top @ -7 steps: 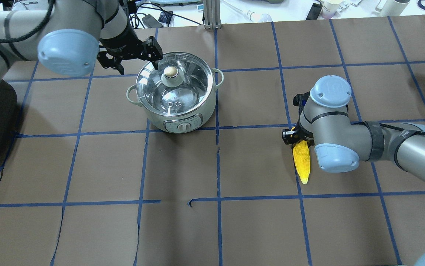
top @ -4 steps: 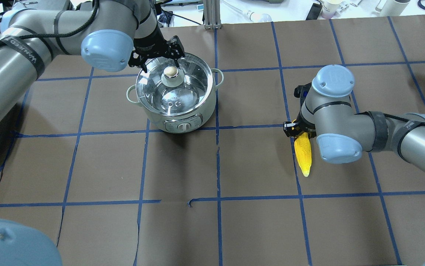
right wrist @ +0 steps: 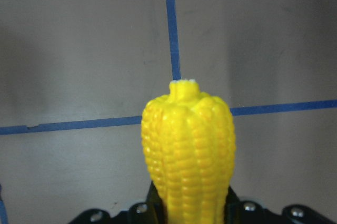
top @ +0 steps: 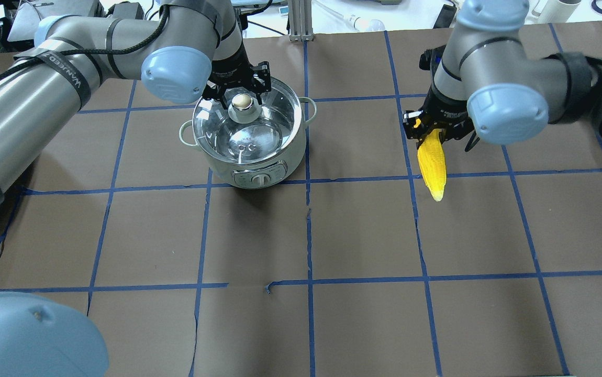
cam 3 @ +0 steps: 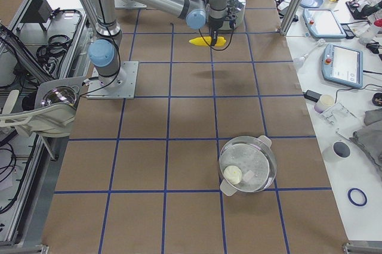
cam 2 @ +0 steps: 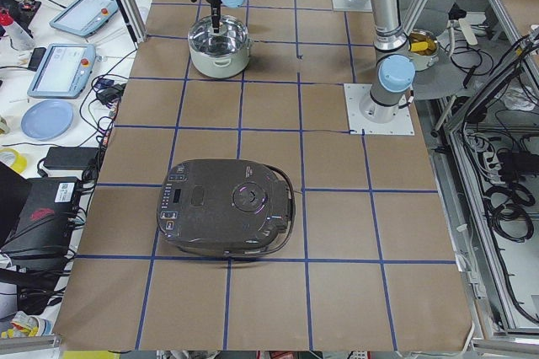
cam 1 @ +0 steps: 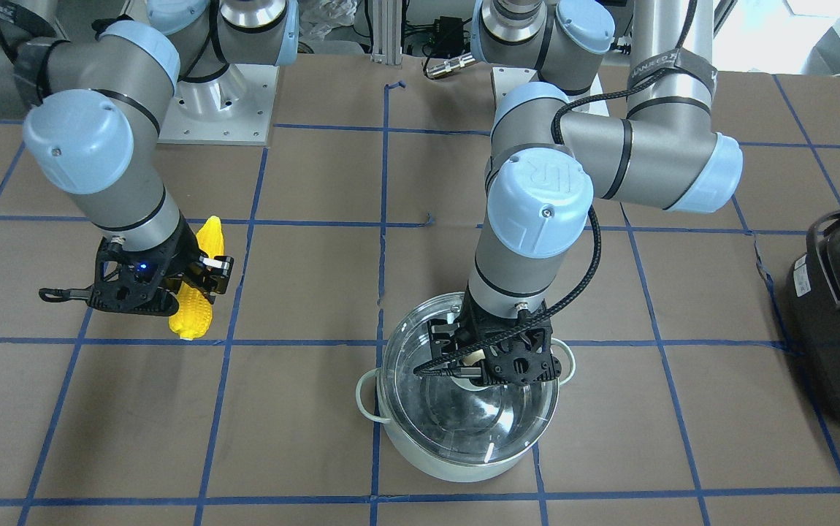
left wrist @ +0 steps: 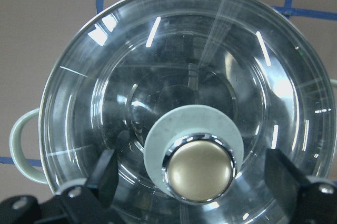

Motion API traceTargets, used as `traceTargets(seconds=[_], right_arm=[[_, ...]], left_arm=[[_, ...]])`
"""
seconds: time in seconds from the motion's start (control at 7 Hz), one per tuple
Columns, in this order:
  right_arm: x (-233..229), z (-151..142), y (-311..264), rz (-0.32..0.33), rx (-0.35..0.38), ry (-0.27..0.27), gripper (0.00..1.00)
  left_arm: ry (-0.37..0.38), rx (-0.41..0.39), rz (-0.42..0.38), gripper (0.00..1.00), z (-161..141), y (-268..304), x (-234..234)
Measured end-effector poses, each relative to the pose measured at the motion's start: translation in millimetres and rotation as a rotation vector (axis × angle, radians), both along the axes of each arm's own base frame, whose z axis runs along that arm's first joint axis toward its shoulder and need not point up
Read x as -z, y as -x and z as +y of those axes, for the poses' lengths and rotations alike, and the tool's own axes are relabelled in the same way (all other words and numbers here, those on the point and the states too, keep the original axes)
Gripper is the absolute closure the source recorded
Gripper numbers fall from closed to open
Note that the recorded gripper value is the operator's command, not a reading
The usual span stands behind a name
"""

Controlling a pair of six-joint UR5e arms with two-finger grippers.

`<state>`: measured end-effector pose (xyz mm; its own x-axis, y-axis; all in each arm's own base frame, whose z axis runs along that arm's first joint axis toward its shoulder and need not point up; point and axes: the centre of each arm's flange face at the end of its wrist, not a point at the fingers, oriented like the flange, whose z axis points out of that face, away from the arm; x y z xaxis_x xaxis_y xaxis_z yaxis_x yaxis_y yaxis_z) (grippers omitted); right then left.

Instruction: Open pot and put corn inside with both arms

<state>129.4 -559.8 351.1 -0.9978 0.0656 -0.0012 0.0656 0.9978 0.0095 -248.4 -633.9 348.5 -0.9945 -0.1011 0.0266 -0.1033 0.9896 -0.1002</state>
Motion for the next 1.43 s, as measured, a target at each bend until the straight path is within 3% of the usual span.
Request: traceTargets(seconds=[0.29, 0.71, 1.14, 1.43], right_arm=[[-50.7, -22.2, -22.4, -0.014, -0.032, 0.010, 0.86], [-73.5, -29.9, -53.4, -0.024, -0.073, 0.038, 0.86], [-75.7, -24.0, -113.1, -0.036, -0.085, 0.107, 0.85], [-64.0, -34.3, -203.7, -0.063, -0.038, 0.146, 0.83]], left_arm=[[0.008, -0.003, 0.002, 1.00, -1.0, 0.5, -2.8], [0.049, -0.008, 0.006, 1.00, -6.1, -10.7, -40.7], [-0.005, -0.003, -0.015, 1.00, -24.6, -107.1, -53.5], [-0.074, 0.092, -0.029, 1.00, -24.4, -197.3, -40.0]])
